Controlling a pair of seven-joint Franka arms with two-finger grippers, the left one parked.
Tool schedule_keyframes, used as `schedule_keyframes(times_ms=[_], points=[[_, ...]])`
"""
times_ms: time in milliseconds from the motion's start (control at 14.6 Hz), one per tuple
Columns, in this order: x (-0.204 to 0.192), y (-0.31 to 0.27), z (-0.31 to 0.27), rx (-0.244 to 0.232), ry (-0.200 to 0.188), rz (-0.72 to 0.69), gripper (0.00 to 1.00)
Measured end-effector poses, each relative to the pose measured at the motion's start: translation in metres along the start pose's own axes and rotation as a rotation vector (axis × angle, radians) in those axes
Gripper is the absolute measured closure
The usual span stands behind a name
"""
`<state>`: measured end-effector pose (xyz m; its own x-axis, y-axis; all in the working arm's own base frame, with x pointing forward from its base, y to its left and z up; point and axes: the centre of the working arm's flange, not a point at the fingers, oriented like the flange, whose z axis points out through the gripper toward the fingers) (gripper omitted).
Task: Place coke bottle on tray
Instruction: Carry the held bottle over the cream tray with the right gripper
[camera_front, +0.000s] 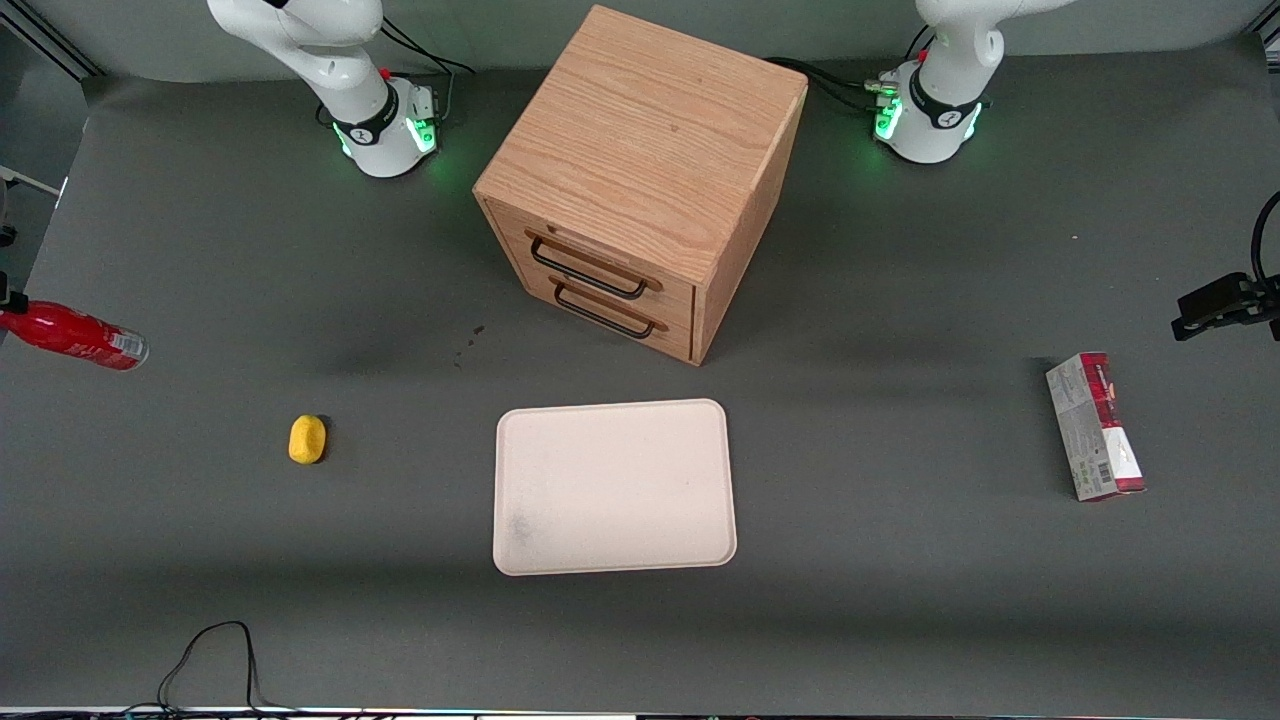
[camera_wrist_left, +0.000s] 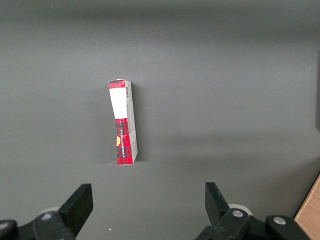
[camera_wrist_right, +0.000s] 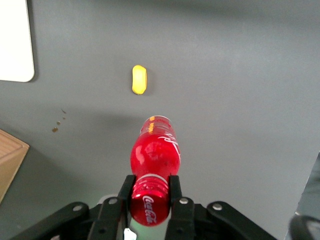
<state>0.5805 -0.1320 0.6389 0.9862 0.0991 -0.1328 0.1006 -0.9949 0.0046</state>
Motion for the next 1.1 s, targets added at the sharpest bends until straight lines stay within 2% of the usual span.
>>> schedule_keyframes(times_ms=[205, 411, 548, 822, 1096], points=[[0.023, -0.039, 0.007, -0.005, -0.01, 0.044, 0.69], [0.073, -0.121, 0.035, -0.001, -0.037, 0.129, 0.69], [0.105, -0.177, 0.058, 0.019, -0.046, 0.209, 0.69], [0.161, -0.255, 0.115, 0.07, -0.001, 0.37, 0.69], [0.189, -0.339, 0.182, 0.016, 0.031, 0.393, 0.69]])
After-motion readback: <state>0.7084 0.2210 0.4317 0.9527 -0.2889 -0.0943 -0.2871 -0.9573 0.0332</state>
